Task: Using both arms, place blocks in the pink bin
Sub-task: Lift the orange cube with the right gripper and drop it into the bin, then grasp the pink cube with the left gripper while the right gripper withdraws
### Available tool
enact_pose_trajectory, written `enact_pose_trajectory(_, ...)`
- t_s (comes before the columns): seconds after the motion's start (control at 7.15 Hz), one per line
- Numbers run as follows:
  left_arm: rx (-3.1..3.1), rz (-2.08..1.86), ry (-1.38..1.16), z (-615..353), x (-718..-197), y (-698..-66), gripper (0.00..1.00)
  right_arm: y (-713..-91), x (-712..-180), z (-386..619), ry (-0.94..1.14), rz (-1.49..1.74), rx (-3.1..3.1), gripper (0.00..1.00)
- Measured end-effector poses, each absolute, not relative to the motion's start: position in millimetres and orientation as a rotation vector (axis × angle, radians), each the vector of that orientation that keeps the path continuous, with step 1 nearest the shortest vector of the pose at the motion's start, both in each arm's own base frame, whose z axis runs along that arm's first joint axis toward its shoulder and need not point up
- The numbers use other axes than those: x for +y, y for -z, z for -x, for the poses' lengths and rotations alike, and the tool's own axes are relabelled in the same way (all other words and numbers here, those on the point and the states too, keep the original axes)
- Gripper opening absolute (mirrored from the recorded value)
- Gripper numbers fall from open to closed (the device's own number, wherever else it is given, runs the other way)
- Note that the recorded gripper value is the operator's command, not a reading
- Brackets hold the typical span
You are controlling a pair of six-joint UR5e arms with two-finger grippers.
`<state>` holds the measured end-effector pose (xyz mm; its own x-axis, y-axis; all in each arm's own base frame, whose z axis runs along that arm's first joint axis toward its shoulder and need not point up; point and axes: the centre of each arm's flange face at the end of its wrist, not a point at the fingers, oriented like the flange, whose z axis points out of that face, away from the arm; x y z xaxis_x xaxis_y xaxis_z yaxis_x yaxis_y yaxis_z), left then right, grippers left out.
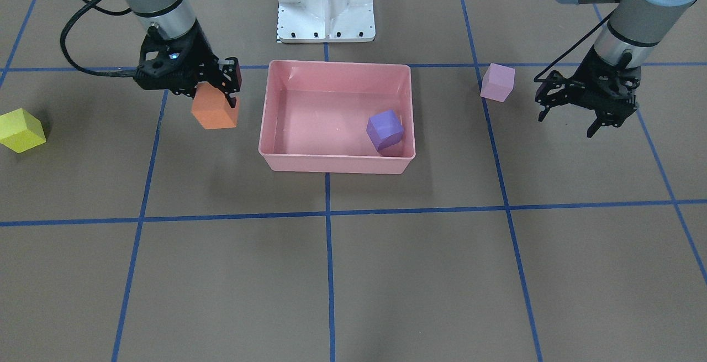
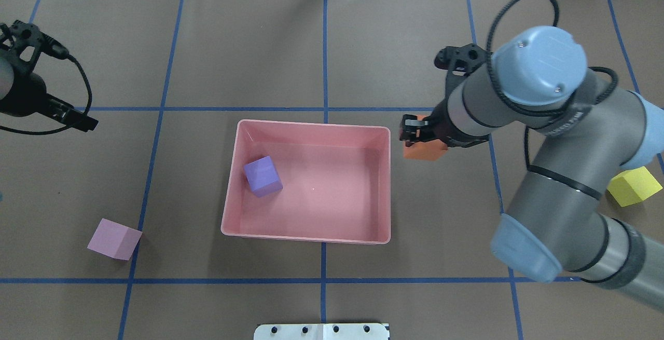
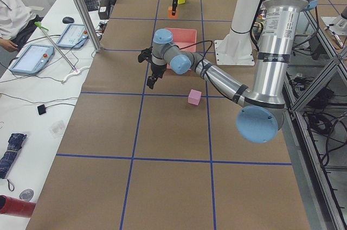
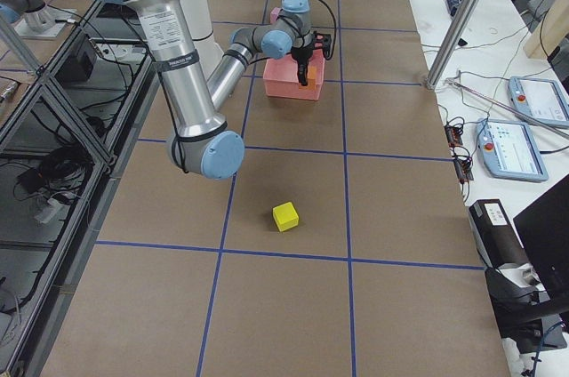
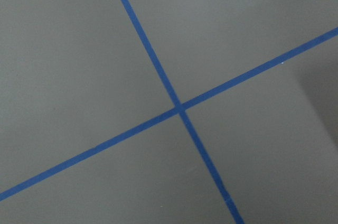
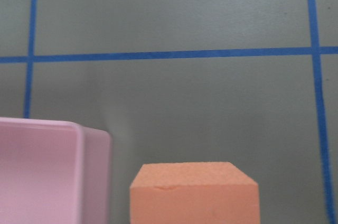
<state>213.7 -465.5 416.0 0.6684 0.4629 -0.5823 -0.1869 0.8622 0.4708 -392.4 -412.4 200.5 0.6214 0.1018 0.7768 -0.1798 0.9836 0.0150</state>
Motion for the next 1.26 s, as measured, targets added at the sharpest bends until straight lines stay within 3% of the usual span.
enact_pose_trajectory(0.14,0.771,-0.393,-0.381,-207,-454,-432,1.00,-164,-406,423,-0.219,-0.080,-0.884,0.64)
enact_pose_trajectory(0.28,0.782,-0.387,-0.381,-204,-449,-439,1.00,-140,-398,456,-0.276,-0.080,-0.875,0.99)
enact_pose_trajectory(0.84,0.847,-0.374,-0.293,-211,-434,-434,1.00,-114,-381,481,-0.321,-0.126,-0.851,1.00)
enact_pose_trajectory(1.26,0.899,-0.333,-0.249,-240,-402,-443,1.00,-119,-425,424,-0.277,-0.160,-0.828,1.00)
